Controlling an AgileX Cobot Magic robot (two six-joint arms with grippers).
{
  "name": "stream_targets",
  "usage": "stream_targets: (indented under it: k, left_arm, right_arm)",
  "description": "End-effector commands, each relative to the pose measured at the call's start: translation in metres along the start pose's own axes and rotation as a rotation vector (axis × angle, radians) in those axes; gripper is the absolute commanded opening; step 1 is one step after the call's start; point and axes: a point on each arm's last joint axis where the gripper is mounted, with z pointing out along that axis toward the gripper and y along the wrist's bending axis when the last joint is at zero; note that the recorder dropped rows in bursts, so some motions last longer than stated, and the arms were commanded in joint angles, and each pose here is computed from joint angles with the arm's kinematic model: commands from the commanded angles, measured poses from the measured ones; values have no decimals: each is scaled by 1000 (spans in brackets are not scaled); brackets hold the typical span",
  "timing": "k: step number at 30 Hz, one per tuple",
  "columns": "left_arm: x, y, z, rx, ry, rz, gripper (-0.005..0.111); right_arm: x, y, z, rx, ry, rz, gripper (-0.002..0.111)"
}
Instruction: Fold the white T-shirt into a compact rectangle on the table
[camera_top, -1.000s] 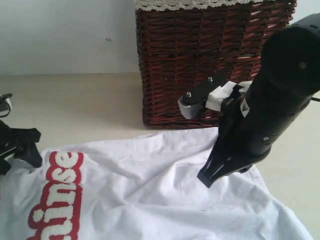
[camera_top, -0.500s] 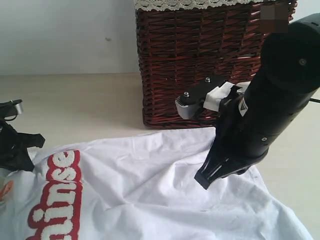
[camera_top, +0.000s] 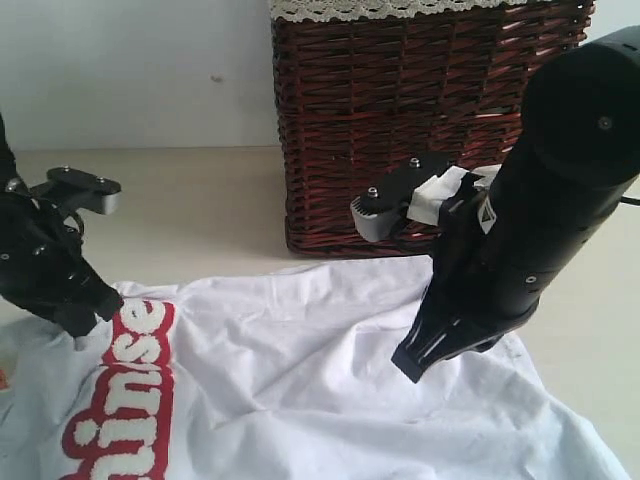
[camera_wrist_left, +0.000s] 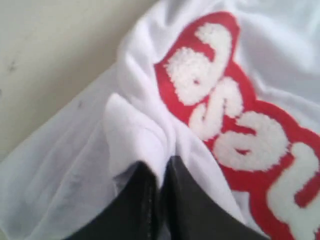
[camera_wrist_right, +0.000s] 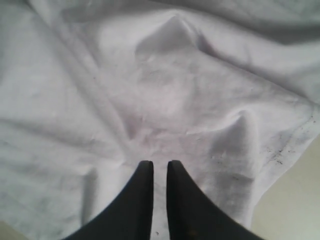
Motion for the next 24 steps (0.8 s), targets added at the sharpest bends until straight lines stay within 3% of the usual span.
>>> stream_targets:
  k: [1, 8, 13, 16, 21, 24]
  left_arm:
    - [12, -42, -16, -51, 30, 113, 0]
    - [49, -113, -5, -16, 148, 335, 0]
    - [76, -149, 8, -17, 211, 461, 5]
    - [79, -157, 8, -35, 212, 502, 24]
    - [75, -146, 7, -177, 189, 464, 64]
    - [74, -140, 2, -242, 180, 458, 76]
  right_arm:
    - [-1, -1, -4, 0, -17, -6, 13]
    - [0, -1, -4, -1, -6, -7, 13]
    - [0, -1, -4, -1, -7, -9, 13]
    - [0, -1, -4, -1, -7, -9, 13]
    - [0, -1, -4, -1, -7, -9, 13]
    - [0, -1, -4, -1, -7, -9, 13]
